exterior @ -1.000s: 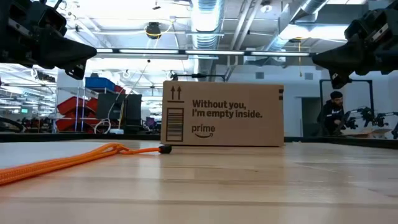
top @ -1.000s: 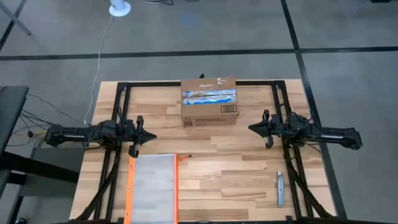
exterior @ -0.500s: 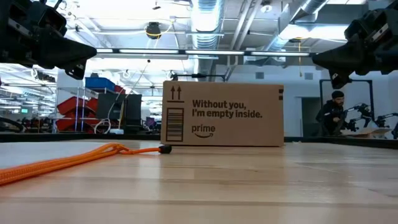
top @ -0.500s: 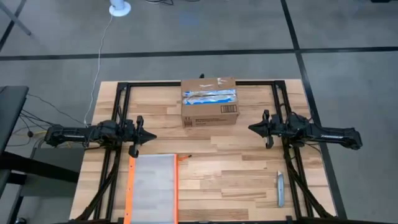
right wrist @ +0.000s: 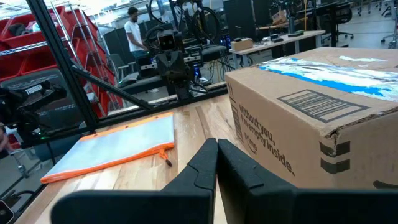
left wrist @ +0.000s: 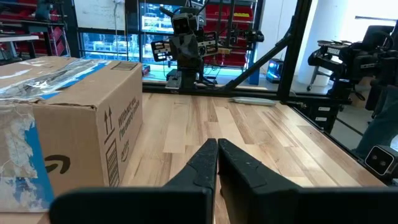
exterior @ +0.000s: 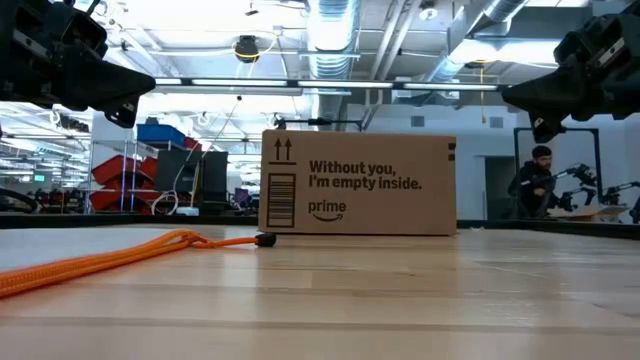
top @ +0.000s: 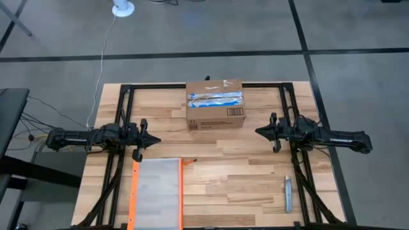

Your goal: Unpack boxes

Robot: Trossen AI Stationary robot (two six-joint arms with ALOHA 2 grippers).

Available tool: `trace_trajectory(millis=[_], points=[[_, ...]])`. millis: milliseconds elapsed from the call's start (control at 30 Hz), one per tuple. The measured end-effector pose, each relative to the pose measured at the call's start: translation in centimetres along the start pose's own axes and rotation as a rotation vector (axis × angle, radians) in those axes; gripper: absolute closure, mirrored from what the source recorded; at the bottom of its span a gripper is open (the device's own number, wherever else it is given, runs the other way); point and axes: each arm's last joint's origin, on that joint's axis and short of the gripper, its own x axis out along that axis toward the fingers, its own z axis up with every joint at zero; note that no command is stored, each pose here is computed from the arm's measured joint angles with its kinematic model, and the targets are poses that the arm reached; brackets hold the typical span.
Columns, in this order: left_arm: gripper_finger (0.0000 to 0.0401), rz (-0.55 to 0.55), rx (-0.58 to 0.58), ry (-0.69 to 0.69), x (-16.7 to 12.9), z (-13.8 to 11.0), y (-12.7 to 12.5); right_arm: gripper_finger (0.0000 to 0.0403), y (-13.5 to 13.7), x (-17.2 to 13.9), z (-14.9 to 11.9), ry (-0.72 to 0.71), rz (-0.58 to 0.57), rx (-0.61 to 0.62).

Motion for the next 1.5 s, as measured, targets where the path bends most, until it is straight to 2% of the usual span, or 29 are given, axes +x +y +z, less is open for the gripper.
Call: trace_trajectory(millis=[200,333,400,433,533,567,633,700,767,867,1000,1100,1300,1400,1500], points=[[0.0401,0.000,0.000,0.000,0.0,0.0,0.0,0.0403,0.0,0.0,0.0,-0.001,-0.002,-0.050],[0.0401,0.000,0.000,-0.001,0.0,0.0,0.0,0.0403,0.0,0.0,0.0,-0.002,-0.001,-0.049],[0.0401,0.000,0.000,-0.002,0.0,0.0,0.0,0.0403,0.0,0.0,0.1,-0.013,0.001,-0.010],[0.0401,0.001,0.000,-0.002,0.0,0.0,0.0,0.0403,0.0,0.0,0.4,-0.041,0.000,0.010],[0.0401,0.003,0.000,-0.003,0.0,0.0,0.0,0.0403,0.1,-0.3,2.5,-0.270,-0.042,0.129],[0.0401,0.003,0.000,-0.003,0.0,0.0,0.0,0.0403,0.2,-0.6,3.5,-0.353,-0.021,0.168],[0.0401,0.004,0.000,-0.004,0.0,0.0,0.0,0.0403,1.1,-1.3,6.1,-0.458,0.115,0.179],[0.0401,0.004,0.000,-0.009,0.0,0.2,0.0,0.0403,2.2,-2.0,9.0,-0.432,0.240,0.203],[0.0401,0.003,0.007,-0.014,-0.1,0.4,0.0,0.0403,3.1,-1.7,11.1,-0.226,0.240,0.259],[0.0401,0.003,0.020,-0.023,-0.1,0.7,0.0,0.0403,4.5,-0.2,12.9,0.213,0.180,0.278],[0.0401,0.000,0.002,-0.048,-0.2,1.1,-0.1,0.0403,6.8,2.7,14.9,0.683,0.061,0.210],[0.0401,-0.003,-0.044,-0.050,-0.2,1.1,-0.1,0.0403,8.5,5.1,14.8,0.968,-0.011,0.130],[0.0401,-0.010,-0.229,-0.051,-0.2,1.1,-0.1,0.0403,11.9,8.7,12.0,1.352,-0.148,0.087],[0.0401,-0.013,-0.305,-0.052,-0.2,1.2,-0.1,0.0403,14.2,9.2,10.3,1.448,-0.204,0.169],[0.0401,-0.011,-0.307,-0.042,-0.2,1.1,-0.1,0.0403,16.5,8.8,8.7,1.528,-0.319,0.304]])
